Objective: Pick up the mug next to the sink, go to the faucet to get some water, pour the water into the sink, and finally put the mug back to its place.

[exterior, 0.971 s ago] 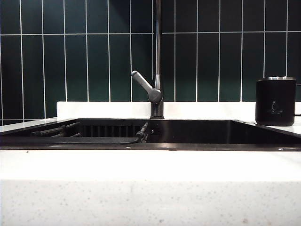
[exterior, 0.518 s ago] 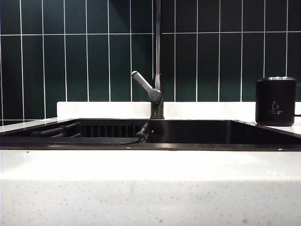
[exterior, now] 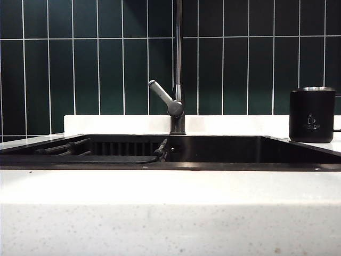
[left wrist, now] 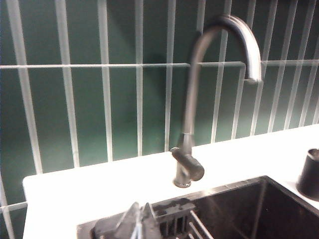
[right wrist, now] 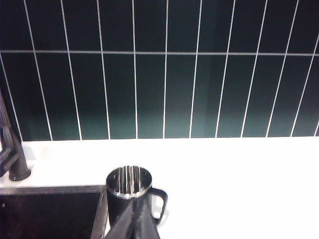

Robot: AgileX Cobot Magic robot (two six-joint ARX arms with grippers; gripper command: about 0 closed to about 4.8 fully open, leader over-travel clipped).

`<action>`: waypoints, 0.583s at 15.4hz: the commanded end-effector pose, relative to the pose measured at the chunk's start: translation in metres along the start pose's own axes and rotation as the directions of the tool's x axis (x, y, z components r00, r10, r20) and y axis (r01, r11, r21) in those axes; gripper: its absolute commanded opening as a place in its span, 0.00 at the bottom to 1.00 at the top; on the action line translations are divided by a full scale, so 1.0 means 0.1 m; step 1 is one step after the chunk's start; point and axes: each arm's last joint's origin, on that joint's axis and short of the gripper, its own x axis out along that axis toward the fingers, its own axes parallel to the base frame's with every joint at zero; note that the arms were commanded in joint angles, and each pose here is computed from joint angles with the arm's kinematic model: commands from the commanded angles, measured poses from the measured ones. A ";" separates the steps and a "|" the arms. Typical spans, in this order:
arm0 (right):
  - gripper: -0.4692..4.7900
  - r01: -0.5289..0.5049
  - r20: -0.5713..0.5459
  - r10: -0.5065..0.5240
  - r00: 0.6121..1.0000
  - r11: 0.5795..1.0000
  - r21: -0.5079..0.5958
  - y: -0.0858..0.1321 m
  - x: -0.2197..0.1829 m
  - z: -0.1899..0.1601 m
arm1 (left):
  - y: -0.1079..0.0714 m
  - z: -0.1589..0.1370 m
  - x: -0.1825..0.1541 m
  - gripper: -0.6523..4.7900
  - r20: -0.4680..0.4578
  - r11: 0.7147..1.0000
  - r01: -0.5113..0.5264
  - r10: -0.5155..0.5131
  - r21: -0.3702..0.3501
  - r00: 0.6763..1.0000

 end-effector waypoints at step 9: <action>0.30 0.057 -0.282 -0.083 0.956 0.993 -0.099 0.18 0.89 -0.30 | 0.19 -0.37 0.73 0.22 -0.105 0.987 0.145 -0.152 -0.073 0.983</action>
